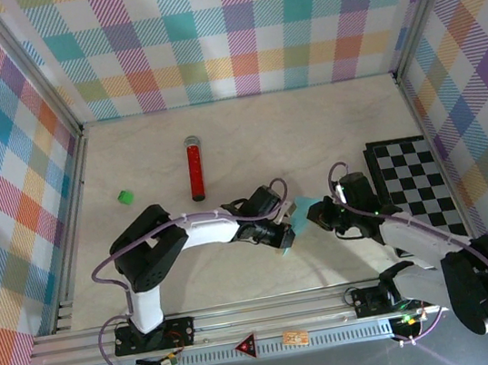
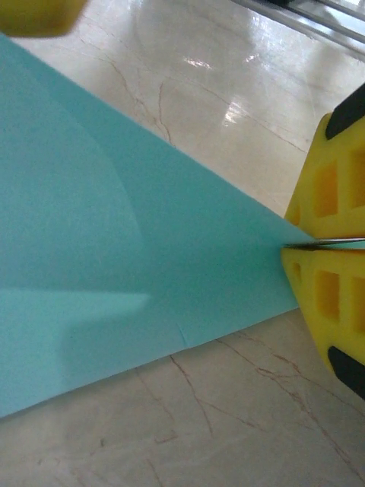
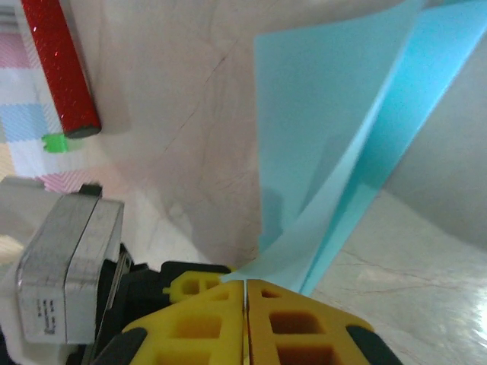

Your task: Fold a paper plane with a square sheet of paper (pick it up from the middle)

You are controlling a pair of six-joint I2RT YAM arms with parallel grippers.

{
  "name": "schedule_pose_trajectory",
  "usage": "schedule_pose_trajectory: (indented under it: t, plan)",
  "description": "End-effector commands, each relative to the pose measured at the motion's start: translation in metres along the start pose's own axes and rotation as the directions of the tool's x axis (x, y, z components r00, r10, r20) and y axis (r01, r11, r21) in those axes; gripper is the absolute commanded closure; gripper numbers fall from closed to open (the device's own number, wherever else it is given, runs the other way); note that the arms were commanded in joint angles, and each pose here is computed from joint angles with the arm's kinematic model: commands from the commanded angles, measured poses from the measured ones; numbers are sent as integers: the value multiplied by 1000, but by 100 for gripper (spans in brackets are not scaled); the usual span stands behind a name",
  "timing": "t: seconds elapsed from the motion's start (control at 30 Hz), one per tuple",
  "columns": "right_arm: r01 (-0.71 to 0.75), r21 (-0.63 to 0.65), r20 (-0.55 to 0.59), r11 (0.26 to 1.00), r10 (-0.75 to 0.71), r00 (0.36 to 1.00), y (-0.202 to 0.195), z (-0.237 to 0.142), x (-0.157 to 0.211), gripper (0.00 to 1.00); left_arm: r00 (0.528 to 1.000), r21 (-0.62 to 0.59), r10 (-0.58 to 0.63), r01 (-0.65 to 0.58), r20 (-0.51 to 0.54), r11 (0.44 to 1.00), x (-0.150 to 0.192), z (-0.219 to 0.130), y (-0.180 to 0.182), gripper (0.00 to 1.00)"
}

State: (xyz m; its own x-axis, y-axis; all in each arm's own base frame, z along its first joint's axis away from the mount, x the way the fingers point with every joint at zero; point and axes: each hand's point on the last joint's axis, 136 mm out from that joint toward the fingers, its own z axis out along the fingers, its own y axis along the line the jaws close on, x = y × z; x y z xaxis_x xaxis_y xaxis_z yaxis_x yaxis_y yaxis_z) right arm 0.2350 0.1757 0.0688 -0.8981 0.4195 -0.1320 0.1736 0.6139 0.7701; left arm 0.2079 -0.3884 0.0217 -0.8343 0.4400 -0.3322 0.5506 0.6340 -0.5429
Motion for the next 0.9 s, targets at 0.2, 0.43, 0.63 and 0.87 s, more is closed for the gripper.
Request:
schedule_pose_trajectory:
  t: [0.2, 0.43, 0.63, 0.87]
  plan:
    - [7, -110, -80, 994, -16, 997, 17, 18, 0, 89, 989, 52, -118, 123, -90, 991, 13, 8, 10, 88]
    - [-28, -66, -39, 997, 26, 999, 12, 30, -17, 87, 988, 55, -112, 118, -108, 991, 18, 9, 11, 86]
    - [-54, -3, -18, 999, 54, 998, 0, 34, -22, 85, 988, 59, -113, 120, -110, 991, 22, 10, 14, 86]
    - [-73, 41, -5, 997, 73, 997, -10, 36, -23, 84, 986, 76, -126, 134, -107, 988, 21, 11, 16, 91]
